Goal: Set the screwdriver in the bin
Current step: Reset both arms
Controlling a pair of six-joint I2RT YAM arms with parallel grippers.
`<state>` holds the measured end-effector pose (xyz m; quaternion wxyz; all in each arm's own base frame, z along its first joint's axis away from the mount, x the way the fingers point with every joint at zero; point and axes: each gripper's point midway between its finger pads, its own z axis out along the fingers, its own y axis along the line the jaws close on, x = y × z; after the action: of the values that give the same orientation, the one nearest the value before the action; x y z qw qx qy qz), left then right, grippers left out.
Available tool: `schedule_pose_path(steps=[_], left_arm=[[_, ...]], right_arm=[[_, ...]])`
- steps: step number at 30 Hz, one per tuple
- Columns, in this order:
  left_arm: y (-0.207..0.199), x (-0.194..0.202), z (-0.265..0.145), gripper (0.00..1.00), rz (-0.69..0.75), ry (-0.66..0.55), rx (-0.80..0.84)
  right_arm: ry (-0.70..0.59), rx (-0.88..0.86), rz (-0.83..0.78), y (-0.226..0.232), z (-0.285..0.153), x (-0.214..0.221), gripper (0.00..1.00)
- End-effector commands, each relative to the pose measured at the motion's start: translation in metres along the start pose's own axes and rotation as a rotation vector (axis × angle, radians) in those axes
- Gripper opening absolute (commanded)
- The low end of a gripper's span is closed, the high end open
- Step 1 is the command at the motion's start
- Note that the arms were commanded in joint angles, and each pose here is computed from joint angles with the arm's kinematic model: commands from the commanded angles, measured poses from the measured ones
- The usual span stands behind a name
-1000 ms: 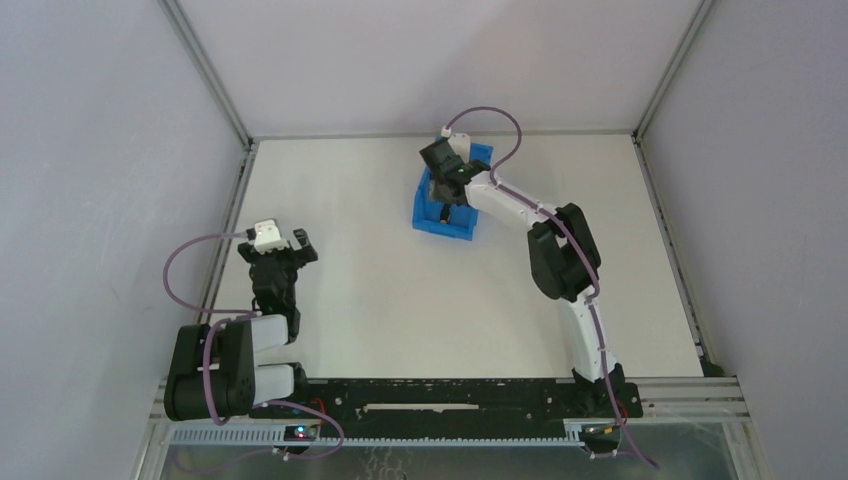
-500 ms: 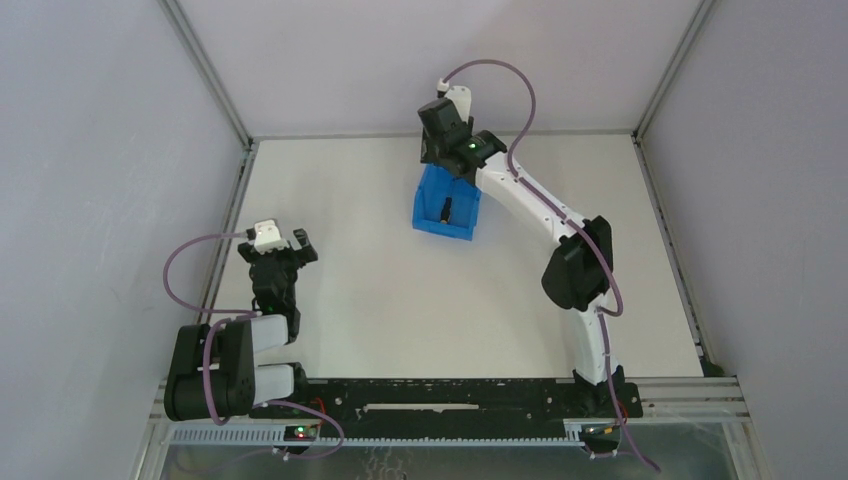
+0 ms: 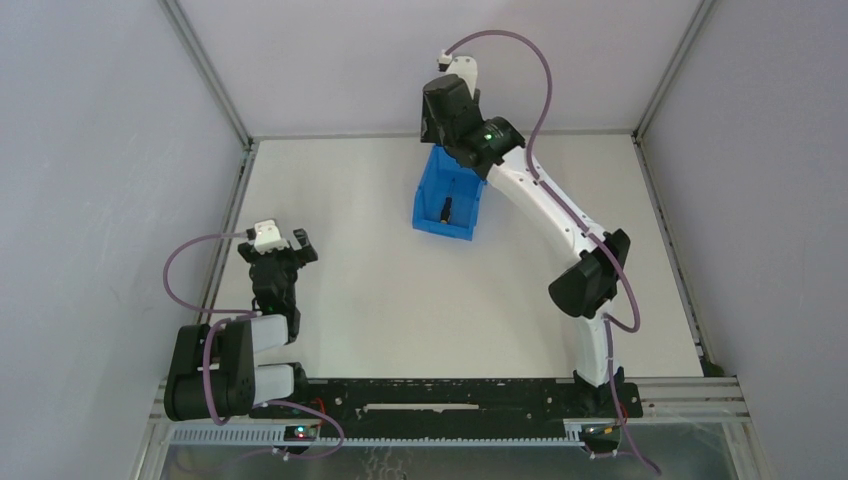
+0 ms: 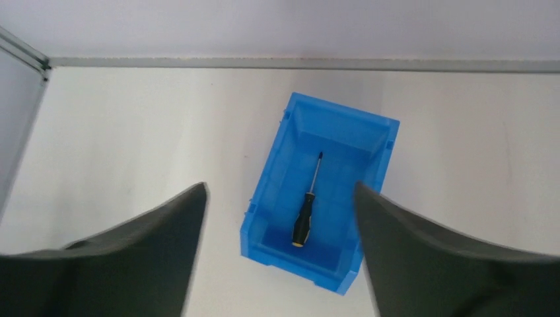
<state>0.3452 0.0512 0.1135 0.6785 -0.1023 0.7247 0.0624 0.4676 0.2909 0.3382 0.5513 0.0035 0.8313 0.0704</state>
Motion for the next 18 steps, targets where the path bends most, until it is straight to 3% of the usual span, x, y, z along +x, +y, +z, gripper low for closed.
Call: schedule_pose_path(steps=[1,9,18], left_arm=[[-0.001,-0.022,0.007,1.0,0.013,-0.066,-0.005],[-0.001,-0.022,0.007,1.0,0.012,-0.066,-0.005],[-0.001,-0.022,0.007,1.0,0.012,-0.066,-0.005]], right_arm=[[-0.089,-0.006,-0.024,-0.01,-0.039,-0.042,0.98],[-0.078,-0.008,-0.072,-0.053,-0.056,-0.046,1.0],[-0.057,0.037,-0.102,-0.15,-0.074,-0.042,1.0]])
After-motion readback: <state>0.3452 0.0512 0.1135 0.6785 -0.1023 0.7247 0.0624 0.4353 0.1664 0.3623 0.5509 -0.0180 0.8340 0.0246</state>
